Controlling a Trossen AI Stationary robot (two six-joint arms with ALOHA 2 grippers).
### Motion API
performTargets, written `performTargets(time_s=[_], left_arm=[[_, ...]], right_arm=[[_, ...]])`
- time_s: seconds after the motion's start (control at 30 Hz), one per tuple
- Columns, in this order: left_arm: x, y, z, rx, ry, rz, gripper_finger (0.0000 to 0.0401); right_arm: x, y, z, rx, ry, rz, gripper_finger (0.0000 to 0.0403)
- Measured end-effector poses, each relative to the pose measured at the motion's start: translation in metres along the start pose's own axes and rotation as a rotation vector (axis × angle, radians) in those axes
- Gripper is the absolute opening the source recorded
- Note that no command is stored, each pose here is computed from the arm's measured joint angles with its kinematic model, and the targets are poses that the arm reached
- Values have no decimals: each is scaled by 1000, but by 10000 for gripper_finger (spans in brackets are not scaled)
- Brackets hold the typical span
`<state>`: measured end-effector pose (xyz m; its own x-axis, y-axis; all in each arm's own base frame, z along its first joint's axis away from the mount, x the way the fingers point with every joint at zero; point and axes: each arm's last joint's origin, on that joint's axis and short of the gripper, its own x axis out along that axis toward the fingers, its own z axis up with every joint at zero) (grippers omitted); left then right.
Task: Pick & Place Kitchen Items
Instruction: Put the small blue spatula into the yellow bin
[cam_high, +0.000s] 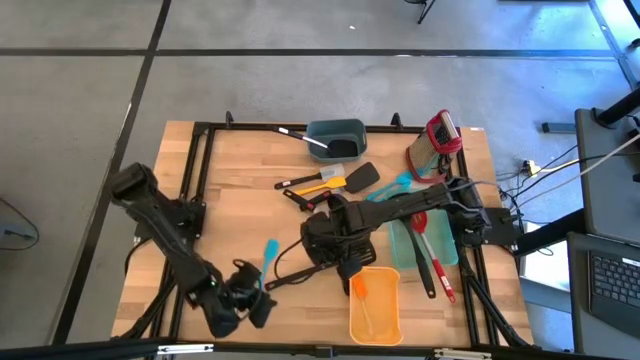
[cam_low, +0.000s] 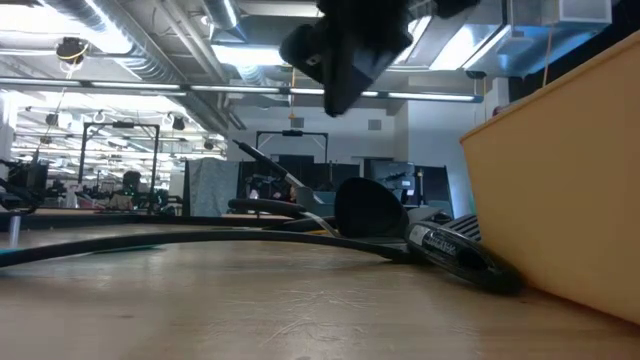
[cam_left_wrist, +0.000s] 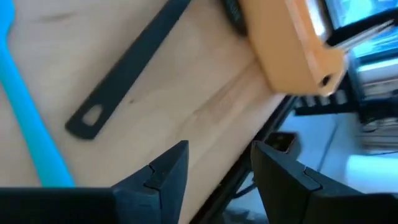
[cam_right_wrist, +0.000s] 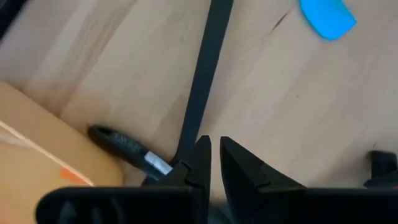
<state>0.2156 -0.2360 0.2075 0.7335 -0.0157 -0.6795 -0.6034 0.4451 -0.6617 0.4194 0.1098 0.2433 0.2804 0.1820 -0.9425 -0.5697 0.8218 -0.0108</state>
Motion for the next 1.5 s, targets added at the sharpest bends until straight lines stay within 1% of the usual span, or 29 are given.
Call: performTargets(time_s=[0.07, 0.17, 0.33, 0.4, 0.47, 0.53, 0.63, 0.73, 0.8, 0.93, 1.0, 1.07, 1.17, 1.33, 1.43, 1.5], left_arm=[[7, -3, -3, 16, 22, 86, 153], [15, -7, -1, 61, 41, 265, 129], [25, -14, 12, 166, -29, 556, 92], [31, -14, 19, 171, -38, 626, 84], [37, -11, 27, 139, -4, 677, 83], [43, -8, 34, 112, 32, 712, 88], [47, -6, 43, 77, 58, 745, 107], [51, -6, 52, 47, 78, 764, 131], [54, -6, 58, 24, 68, 769, 141], [69, 0, 65, -10, 46, 817, 147], [81, 6, 66, -31, 69, 863, 148], [96, 12, 66, -47, 120, 895, 153], [113, 19, 66, -21, 152, 906, 164], [122, 25, 67, -2, 177, 941, 179], [123, 26, 69, -5, 176, 943, 173], [124, 26, 70, -17, 186, 941, 159]], right_arm=[[0, -4, 3, 14, -39, -9, 38], [-1, -7, 4, 23, -73, 13, 38], [-1, -6, 2, 32, -54, 34, 38], [-4, -4, 0, 31, -41, 40, 38], [-11, -5, -2, 31, -44, 50, 38], [-20, -6, -4, 37, -54, 56, 38], [-38, -11, -9, 54, -78, 50, 38], [-63, -16, -14, 79, -130, 25, 38], [-77, -18, -18, 103, -161, 9, 38], [-103, -24, -24, 148, -229, -25, 38], [-113, -26, -27, 167, -260, -41, 38], [-118, -29, -29, 190, -273, -49, 38], [-121, -33, -31, 230, -278, -53, 38], [-123, -32, -32, 244, -285, -55, 38], [-122, -29, -30, 239, -287, -46, 38], [-122, -28, -29, 246, -288, -39, 38]])
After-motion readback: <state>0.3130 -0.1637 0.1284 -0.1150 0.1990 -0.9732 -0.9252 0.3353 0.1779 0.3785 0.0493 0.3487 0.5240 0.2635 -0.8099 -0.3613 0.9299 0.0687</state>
